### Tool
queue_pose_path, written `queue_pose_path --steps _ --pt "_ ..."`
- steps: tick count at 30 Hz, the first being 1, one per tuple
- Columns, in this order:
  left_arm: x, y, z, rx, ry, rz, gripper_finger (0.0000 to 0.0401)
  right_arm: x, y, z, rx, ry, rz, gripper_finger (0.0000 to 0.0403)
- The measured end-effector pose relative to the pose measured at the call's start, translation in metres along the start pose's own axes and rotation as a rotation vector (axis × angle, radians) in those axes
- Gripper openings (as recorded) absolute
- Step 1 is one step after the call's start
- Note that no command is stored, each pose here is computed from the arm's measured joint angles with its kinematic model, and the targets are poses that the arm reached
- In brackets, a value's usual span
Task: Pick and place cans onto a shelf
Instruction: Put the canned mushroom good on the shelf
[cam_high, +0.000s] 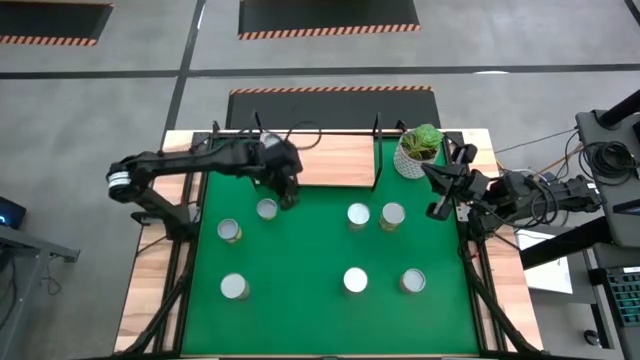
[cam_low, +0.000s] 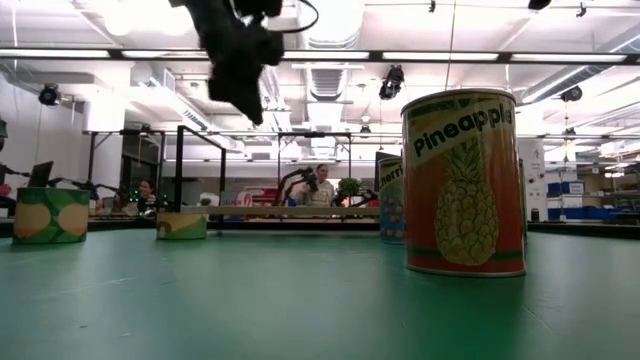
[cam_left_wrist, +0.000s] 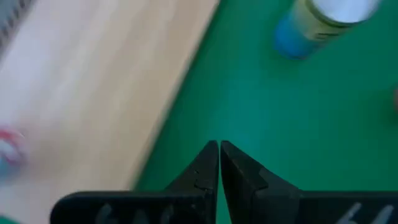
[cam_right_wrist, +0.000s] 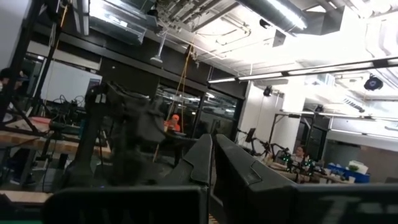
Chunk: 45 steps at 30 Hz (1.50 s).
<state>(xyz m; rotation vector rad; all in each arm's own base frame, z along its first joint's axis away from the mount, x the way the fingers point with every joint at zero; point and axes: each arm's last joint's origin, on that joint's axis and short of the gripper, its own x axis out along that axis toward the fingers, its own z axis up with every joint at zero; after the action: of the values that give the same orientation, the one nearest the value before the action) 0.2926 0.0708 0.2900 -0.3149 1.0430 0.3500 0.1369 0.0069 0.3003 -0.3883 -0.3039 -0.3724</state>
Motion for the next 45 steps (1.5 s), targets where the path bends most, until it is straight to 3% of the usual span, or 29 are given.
queue_pose_path --steps 4,8,11,16,24,30,35,45 --pt "-0.005 -0.032 -0.025 -0.182 0.197 -0.105 0.0000 0.000 0.000 0.000 0.001 0.002 0.002 0.0011" --pt "-0.001 -0.061 -0.050 -0.265 0.270 -0.035 0.0005 0.000 0.000 0.000 0.003 0.001 0.002 0.0011" --pt "0.007 -0.066 -0.064 -0.303 0.322 -0.014 0.0026 0.000 0.000 0.000 0.001 0.000 0.002 0.0011" --pt "0.018 -0.060 -0.070 -0.307 0.294 0.061 0.0090 0.000 -0.001 0.002 0.002 -0.020 -0.008 0.0011" --pt "0.050 -0.043 -0.094 -0.374 0.267 0.182 0.0237 -0.001 -0.003 0.004 0.005 -0.035 -0.016 0.0011" --pt "0.060 -0.036 -0.102 -0.420 0.171 0.285 0.0318 -0.001 -0.002 0.004 0.005 -0.033 -0.015 0.0011" --pt "0.066 -0.031 -0.104 -0.433 0.140 0.300 0.0341 -0.001 -0.002 0.004 0.007 -0.034 -0.015 0.0011" --pt "0.073 -0.020 -0.105 -0.467 0.102 0.361 0.0332 -0.001 -0.002 0.004 0.001 -0.032 -0.015 0.0011"
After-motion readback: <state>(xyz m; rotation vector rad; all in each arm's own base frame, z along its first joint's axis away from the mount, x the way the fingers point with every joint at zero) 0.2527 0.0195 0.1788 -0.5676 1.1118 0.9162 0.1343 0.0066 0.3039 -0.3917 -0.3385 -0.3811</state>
